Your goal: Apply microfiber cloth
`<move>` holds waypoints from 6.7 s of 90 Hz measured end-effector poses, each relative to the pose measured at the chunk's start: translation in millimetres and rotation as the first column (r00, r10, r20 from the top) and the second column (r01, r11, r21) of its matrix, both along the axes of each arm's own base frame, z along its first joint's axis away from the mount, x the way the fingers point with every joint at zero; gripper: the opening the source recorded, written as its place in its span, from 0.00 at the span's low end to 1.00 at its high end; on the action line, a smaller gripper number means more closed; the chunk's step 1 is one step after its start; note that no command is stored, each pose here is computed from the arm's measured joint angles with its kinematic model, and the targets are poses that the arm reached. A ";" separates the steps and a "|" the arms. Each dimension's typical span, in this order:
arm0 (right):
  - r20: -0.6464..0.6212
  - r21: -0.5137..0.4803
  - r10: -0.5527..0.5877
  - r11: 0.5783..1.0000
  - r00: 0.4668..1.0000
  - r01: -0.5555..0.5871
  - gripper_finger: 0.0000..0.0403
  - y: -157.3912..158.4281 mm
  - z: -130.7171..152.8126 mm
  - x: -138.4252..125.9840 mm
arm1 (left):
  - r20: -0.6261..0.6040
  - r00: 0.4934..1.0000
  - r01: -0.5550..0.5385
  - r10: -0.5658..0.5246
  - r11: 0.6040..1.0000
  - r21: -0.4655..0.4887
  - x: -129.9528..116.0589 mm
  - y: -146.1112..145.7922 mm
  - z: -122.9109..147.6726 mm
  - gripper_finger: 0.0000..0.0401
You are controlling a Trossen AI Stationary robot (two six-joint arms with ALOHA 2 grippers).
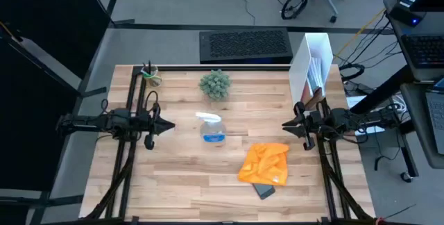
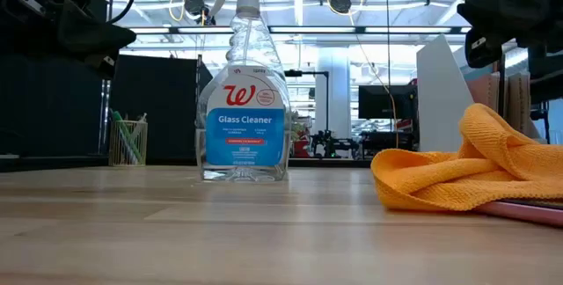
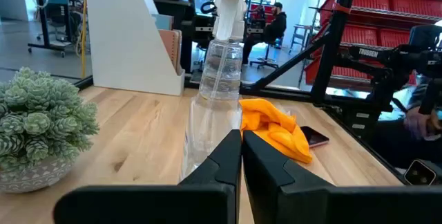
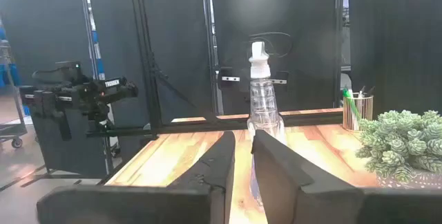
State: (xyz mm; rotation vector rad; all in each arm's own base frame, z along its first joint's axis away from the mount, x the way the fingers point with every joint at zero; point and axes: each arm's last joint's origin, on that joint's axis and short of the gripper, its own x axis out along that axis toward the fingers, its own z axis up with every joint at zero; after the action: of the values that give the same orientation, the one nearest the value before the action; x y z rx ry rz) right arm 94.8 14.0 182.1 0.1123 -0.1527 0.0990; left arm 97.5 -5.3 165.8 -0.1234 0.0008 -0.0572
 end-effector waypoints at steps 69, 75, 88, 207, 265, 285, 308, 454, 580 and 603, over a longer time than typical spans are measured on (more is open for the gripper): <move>0.000 0.000 0.000 1.000 1.000 0.000 0.10 0.0 0.0 0.0 | 0.000 1.000 0.000 0.000 1.000 0.000 0.0 0.0 0.0 0.00; 0.000 0.000 0.000 1.000 1.000 0.000 0.10 0.0 0.1 0.0 | 0.000 1.000 0.000 0.000 1.000 0.000 0.0 0.0 0.0 0.00; 0.001 0.000 0.000 1.000 1.000 0.000 0.10 0.0 0.2 0.0 | 0.000 1.000 0.000 0.000 1.000 0.000 0.0 0.0 0.0 0.00; 0.087 -0.024 -0.007 1.000 0.996 0.009 0.10 -0.3 8.0 -1.6 | 0.015 1.000 -0.013 0.013 1.000 0.021 0.0 0.4 1.3 0.00; 0.083 0.159 -0.120 0.982 0.989 0.106 0.10 -4.2 10.0 -0.2 | 0.361 0.923 -0.064 0.129 0.981 -0.184 -3.8 3.2 58.1 0.00; 0.052 0.194 -0.109 0.976 0.993 0.096 0.10 -3.5 7.8 2.5 | 0.099 0.995 0.009 0.005 0.990 -0.144 52.0 -17.5 90.1 0.00; 0.029 0.186 -0.108 0.977 0.994 0.101 0.10 -3.2 5.9 4.5 | -0.152 0.981 0.112 -0.123 0.991 -0.077 124.9 -73.9 101.1 0.00; -0.312 -0.132 -0.261 0.964 0.913 0.231 0.10 -3.8 -11.9 91.2 | -0.442 0.749 -0.501 0.494 0.858 0.110 171.8 -67.8 55.3 0.66; -0.623 -0.381 -0.240 0.924 0.744 -0.020 0.10 -4.4 12.8 216.5 | -0.406 0.739 -0.486 0.537 0.843 0.231 198.4 -49.1 36.9 0.61; -0.558 -0.348 -0.349 0.922 0.753 0.170 0.10 -65.5 14.2 220.7 | -0.415 0.763 -0.447 0.496 0.868 0.217 198.4 -53.2 37.4 0.60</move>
State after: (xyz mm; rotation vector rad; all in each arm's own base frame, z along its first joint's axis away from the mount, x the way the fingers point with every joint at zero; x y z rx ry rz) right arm 315.6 -51.5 196.3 -0.1641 0.5045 -0.2052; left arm 295.9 -58.5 203.2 -0.0245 0.4506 0.4863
